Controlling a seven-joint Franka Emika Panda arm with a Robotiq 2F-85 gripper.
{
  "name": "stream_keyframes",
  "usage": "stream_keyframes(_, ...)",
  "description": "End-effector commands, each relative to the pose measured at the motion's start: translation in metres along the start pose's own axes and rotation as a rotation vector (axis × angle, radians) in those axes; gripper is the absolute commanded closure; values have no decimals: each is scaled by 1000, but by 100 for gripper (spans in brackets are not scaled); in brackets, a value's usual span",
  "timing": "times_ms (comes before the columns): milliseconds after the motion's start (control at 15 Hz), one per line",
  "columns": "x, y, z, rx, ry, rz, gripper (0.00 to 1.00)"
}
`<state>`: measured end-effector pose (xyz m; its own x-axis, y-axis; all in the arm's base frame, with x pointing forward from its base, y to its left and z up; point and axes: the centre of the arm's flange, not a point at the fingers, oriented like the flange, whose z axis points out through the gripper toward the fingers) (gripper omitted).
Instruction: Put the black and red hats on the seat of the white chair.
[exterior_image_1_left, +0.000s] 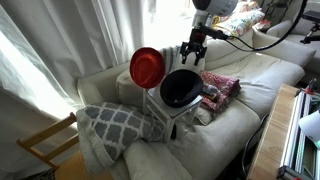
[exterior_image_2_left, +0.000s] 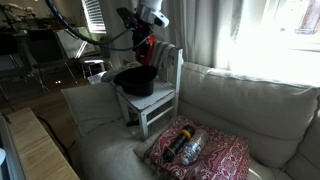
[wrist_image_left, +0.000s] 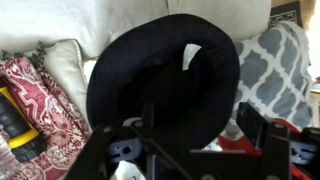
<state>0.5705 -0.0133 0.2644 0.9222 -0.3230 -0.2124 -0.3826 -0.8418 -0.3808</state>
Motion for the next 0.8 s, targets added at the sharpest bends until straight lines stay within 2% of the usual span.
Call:
stream_keyframes(0,2,-38,-26,41,53,-180,0)
stream_keyframes(67,0,-25,-19,18,35,-99,0)
stream_keyframes(200,0,-42,-30,28,56,-153,0)
stream_keyframes(333,0,-43,-30,28,57,-164,0)
stream_keyframes(533,11,-61,-22,33,122,-297,0)
stream_keyframes(733,23,-84,-19,24,232,-445,0)
